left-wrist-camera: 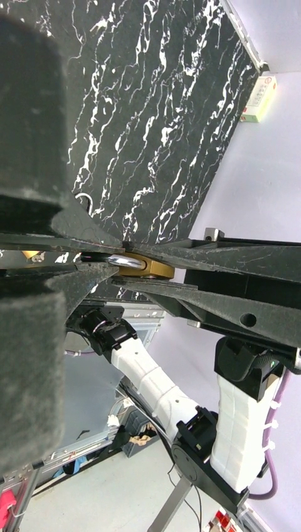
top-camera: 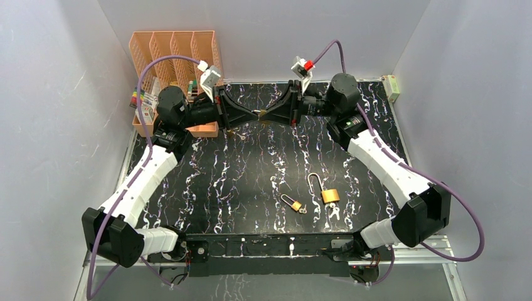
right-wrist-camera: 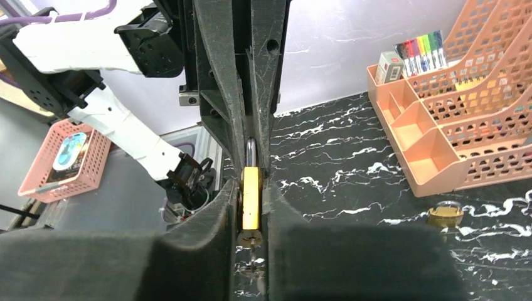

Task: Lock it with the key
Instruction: Lock the lock.

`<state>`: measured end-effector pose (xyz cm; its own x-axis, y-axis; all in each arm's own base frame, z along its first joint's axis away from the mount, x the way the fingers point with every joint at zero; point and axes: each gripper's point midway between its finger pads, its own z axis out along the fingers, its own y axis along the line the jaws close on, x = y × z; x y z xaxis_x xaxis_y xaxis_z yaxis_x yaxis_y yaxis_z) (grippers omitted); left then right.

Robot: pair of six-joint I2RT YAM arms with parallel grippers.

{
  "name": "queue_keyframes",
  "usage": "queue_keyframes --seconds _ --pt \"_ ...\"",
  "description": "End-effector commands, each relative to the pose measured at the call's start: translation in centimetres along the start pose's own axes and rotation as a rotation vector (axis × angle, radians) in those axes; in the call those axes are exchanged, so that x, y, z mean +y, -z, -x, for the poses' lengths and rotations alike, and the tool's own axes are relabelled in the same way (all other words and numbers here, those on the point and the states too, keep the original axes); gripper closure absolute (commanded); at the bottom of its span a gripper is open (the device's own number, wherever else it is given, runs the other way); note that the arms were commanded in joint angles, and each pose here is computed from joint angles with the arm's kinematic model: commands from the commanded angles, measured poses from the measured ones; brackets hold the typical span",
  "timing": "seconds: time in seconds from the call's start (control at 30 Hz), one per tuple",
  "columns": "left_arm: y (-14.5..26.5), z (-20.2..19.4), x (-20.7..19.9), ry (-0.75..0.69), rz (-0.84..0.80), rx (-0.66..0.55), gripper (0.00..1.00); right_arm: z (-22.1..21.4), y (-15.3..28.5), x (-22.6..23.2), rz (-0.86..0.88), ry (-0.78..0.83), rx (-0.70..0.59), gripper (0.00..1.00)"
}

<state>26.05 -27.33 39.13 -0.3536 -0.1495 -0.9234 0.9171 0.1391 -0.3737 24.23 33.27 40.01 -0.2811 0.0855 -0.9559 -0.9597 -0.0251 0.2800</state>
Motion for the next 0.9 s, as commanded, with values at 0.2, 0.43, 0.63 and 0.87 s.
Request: queue_keyframes --seconds 0.2,0.43,0.63,0.87 --pt "0.5 1.0 -0.2 0.002 0.01 0.0 1.0 3.4 2.5 1.0 -0.071 0.134 -0.106 0.35" --pt "0.5 2.1 -0.6 -0.017 -0.009 -0.013 1.0 2.1 3.9 0.7 -0.068 0.109 -0.066 0.33" --pt "0.6 2.6 -0.8 -0.019 -0.022 -0.022 1.0 0.2 3.8 -0.5 -0.077 0.058 -0.013 0.37" --pt "0.5 2.5 -0.8 -0.013 -0.028 -0.026 1.0 0.2 3.4 -1.0 -0.052 0.056 -0.006 0.43"
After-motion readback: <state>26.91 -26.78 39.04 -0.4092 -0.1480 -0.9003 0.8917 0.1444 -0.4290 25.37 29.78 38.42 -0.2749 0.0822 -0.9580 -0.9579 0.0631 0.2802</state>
